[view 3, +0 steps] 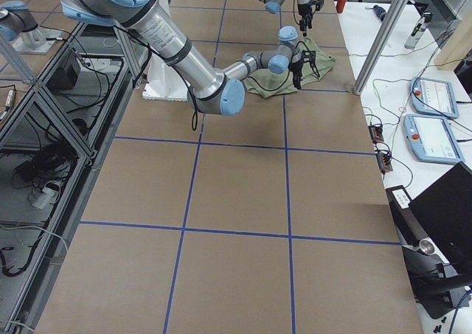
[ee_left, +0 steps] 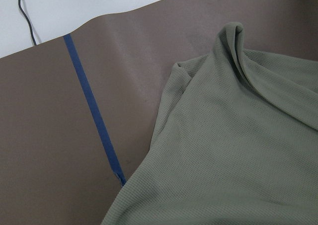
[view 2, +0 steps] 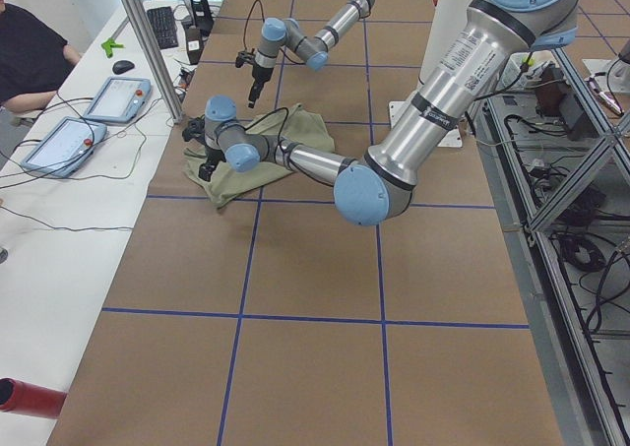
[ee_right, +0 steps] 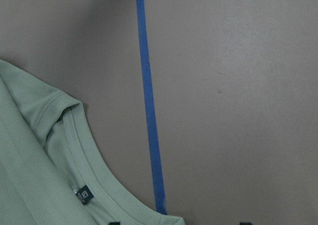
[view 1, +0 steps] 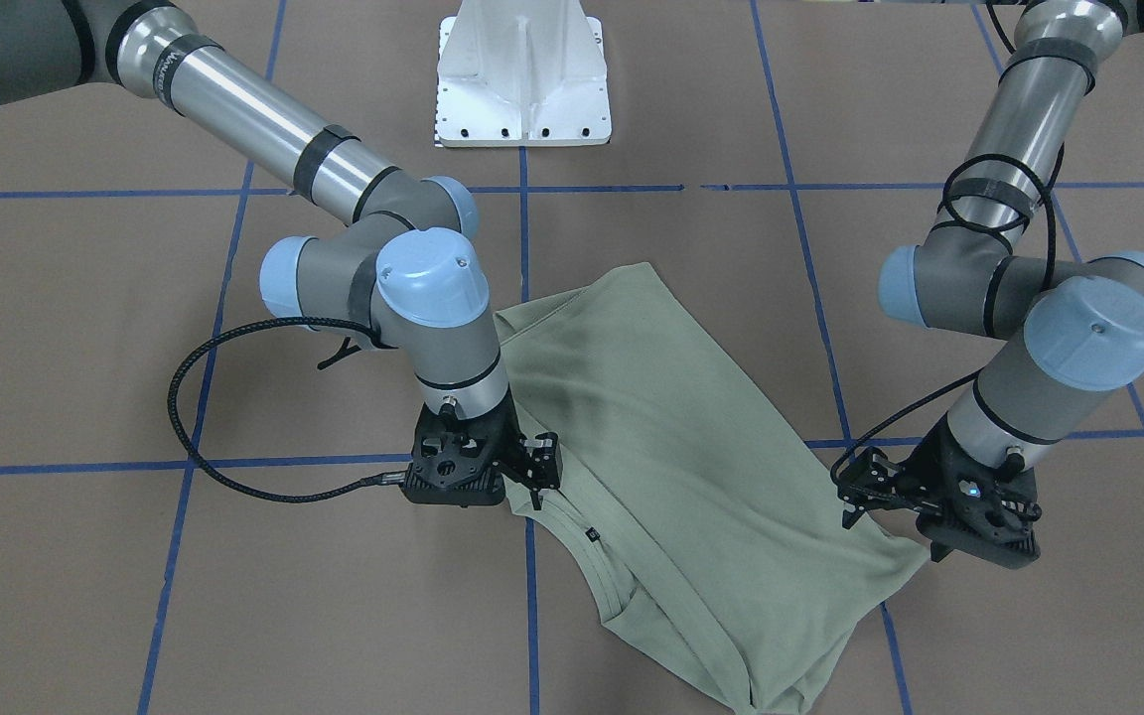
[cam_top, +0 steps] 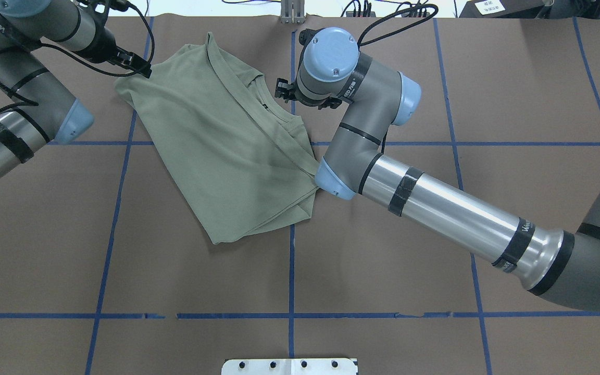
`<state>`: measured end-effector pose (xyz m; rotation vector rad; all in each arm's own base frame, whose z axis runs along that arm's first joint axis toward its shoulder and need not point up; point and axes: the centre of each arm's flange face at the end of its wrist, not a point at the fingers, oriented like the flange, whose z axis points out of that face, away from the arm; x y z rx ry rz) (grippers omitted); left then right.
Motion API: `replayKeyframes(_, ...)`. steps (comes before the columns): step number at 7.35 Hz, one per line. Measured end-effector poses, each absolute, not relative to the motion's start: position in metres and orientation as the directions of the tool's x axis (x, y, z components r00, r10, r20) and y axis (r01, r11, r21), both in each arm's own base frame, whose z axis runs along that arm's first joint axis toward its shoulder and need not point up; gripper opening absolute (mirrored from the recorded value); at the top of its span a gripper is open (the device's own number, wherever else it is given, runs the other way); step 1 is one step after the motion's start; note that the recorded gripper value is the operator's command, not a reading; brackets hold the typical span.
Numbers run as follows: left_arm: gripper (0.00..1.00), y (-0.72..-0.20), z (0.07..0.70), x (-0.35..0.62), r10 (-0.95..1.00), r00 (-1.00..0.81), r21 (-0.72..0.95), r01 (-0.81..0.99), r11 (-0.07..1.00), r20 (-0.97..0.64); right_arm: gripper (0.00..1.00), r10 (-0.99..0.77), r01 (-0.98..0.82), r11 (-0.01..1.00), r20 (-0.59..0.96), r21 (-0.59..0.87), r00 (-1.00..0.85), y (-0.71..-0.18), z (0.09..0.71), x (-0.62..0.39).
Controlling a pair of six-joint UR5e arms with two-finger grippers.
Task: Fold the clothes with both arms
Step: 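Reach the right gripper over the shirt and grasp the collar fold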
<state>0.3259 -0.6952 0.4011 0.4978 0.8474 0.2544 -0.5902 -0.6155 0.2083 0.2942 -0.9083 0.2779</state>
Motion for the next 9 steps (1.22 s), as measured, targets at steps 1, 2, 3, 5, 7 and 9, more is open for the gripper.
replayKeyframes(1, 1.0, -0.692, 0.406, 0.325, 0.41, 0.638, 0.52, -0.017, 0.854, -0.652, 0.7, 0.103, -0.352, 0.925, 0.798, 0.141, 0.593, -0.609, 0.209, -0.602)
replayKeyframes(2, 1.0, -0.691, 0.409, 0.324, 0.413, 0.637, 0.524, -0.016, 0.852, -0.652, 0.68, 0.098, -0.348, 0.925, 0.791, 0.151, 0.604, -0.606, 0.208, -0.613)
replayKeyframes(3, 1.0, -0.69, 0.41, 0.324, 0.414, 0.636, 0.525, -0.016, 0.851, -0.652, 0.66, 0.093, -0.344, 0.925, 0.783, 0.16, 0.615, -0.605, 0.207, -0.62)
replayKeyframes(5, 1.0, -0.69, 0.412, 0.324, 0.414, 0.636, 0.525, -0.016, 0.851, -0.652, 0.65, 0.059, -0.321, 0.926, 0.762, 0.2, 0.645, -0.606, 0.213, -0.627)
replayKeyframes(7, 1.0, -0.689, 0.413, 0.323, 0.413, 0.636, 0.524, -0.016, 0.851, -0.652, 0.57, 0.045, -0.308, 0.926, 0.746, 0.219, 0.665, -0.606, 0.221, -0.632)
replayKeyframes(9, 1.0, -0.689, 0.415, 0.323, 0.413, 0.637, 0.523, -0.017, 0.852, -0.651, 0.27, 0.041, -0.303, 0.927, 0.742, 0.222, 0.67, -0.603, 0.224, -0.636)
